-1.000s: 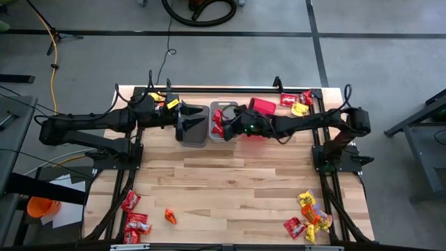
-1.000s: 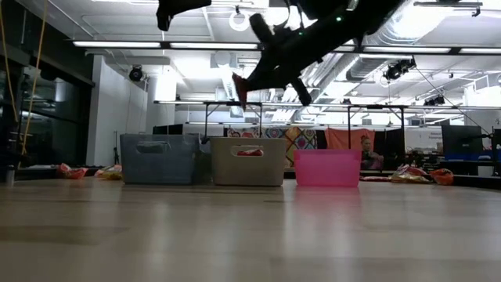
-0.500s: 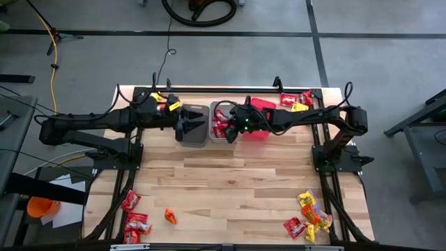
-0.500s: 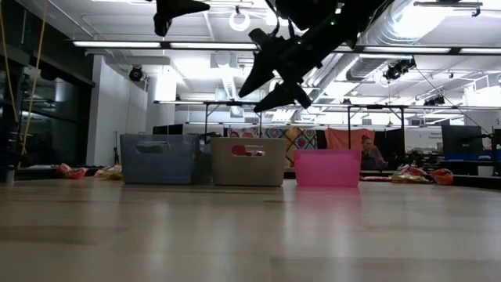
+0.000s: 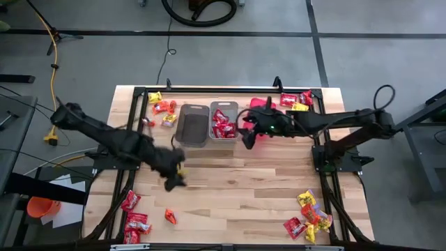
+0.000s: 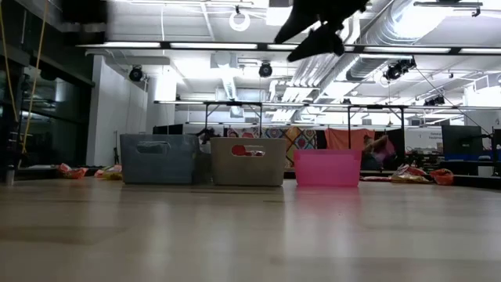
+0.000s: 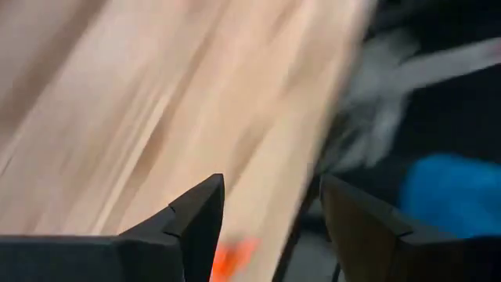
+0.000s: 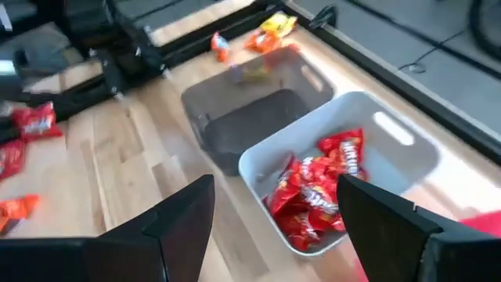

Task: Sort candy
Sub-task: Put the bottom left red candy into the gray bin

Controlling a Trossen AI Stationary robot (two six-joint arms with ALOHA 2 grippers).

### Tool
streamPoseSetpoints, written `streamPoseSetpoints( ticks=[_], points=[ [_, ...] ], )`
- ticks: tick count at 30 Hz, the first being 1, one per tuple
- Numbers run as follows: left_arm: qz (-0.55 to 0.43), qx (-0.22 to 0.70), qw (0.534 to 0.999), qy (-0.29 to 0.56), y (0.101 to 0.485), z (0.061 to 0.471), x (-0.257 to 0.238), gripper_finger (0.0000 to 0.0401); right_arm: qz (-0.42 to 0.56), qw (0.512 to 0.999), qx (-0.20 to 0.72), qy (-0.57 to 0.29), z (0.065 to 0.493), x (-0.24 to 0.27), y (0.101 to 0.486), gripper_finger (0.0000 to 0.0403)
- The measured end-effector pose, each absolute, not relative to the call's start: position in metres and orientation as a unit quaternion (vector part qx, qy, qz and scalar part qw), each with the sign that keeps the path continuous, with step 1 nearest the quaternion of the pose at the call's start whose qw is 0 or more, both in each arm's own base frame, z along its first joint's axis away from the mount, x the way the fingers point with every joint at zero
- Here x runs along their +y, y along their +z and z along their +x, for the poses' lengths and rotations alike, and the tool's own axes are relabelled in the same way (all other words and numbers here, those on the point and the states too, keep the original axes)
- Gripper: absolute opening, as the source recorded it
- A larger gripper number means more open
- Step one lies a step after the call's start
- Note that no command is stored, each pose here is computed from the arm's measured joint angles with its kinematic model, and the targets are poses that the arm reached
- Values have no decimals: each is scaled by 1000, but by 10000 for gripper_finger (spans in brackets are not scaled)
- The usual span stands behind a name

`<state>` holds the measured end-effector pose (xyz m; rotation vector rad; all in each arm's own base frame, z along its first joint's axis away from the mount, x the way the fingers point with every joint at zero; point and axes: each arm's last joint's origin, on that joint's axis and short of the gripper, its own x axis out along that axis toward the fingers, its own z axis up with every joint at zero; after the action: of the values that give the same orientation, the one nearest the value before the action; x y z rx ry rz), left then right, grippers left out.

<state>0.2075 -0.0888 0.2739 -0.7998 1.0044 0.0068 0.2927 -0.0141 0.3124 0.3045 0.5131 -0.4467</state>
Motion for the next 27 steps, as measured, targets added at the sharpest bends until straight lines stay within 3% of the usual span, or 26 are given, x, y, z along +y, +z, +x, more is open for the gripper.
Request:
streamPoseSetpoints(
  ticks=[4, 9, 15, 27],
  points=[
    [-347, 657, 662, 100, 248, 196, -106, 197, 148, 921, 259, -250, 277, -11, 318, 264],
    [-281, 795, 523, 125, 217, 186, -125, 197, 149, 909, 280, -272, 270, -10, 316, 264],
    [-233, 855, 452, 102, 182, 178, -139, 197, 152, 905, 288, -275, 269, -10, 311, 264],
    [-196, 882, 407, 130, 147, 152, -134, 197, 151, 905, 288, -275, 269, -10, 311, 264]
  ],
)
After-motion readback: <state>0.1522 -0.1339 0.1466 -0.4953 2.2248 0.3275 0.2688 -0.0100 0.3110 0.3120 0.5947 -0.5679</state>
